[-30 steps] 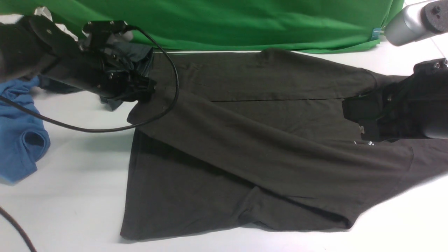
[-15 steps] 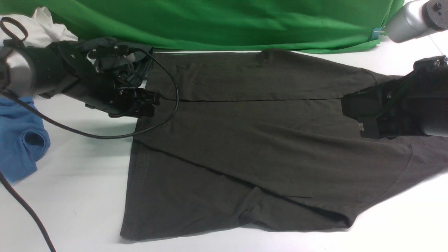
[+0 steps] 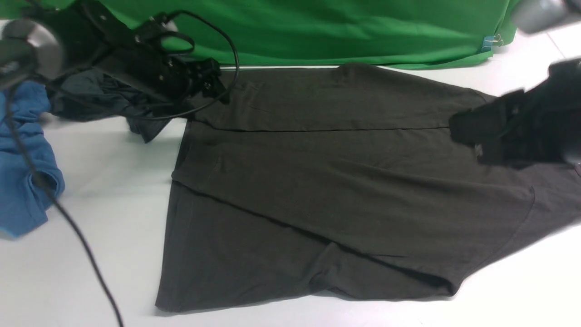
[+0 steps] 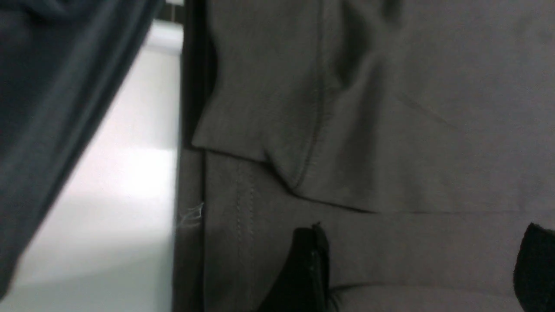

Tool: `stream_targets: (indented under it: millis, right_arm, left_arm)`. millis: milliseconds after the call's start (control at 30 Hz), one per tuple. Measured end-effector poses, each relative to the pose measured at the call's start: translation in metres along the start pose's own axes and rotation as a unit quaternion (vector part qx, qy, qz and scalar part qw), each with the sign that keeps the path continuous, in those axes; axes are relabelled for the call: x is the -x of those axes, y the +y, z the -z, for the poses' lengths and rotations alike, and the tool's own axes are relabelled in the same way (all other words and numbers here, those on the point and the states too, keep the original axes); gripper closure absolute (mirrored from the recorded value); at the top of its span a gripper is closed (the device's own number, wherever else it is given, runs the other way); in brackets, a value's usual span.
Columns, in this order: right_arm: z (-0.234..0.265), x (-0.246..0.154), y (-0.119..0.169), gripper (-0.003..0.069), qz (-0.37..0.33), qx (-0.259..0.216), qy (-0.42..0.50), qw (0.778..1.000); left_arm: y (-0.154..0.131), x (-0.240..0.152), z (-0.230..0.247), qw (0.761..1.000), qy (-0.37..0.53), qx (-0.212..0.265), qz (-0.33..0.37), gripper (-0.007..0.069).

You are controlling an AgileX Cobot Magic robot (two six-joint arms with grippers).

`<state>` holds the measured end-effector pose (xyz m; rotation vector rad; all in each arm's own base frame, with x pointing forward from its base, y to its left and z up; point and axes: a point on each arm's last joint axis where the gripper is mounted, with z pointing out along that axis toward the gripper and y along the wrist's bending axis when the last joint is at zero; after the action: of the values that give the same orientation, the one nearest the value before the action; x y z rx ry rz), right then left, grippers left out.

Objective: Fold a long-sleeved shirt on a white desktop.
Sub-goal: 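Grab the top left corner of the dark shirt with the left gripper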

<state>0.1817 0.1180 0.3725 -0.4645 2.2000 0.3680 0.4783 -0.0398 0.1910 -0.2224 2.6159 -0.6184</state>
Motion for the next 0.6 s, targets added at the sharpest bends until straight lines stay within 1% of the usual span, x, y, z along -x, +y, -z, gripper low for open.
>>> stream_targets:
  millis: [100,167,333,500,600]
  right_arm:
    - [0.004,0.005,0.001,0.0417,-0.001,0.001,-0.009,1.0]
    - [0.005,0.006,0.001,0.0417,-0.001,0.002,-0.011,1.0]
    - [0.005,0.006,0.001,0.0417,-0.001,0.002,-0.01,1.0]
    - [0.005,0.008,0.001,0.0417,-0.002,0.004,-0.02,1.0]
    - [0.005,0.009,0.001,0.0417,-0.002,0.005,-0.027,1.0]
  left_arm:
    - [0.005,0.005,-0.013,1.0,0.01,0.003,0.017,0.0043]
    - [0.009,0.01,-0.015,1.0,0.006,0.01,0.017,0.0045]
    - [0.019,0.026,-0.003,0.999,-0.017,0.027,0.015,0.0048]
    - [0.024,0.029,-0.004,0.999,-0.033,0.039,0.01,0.0048]
    - [0.03,0.027,-0.015,0.999,-0.026,0.043,0.002,0.0048]
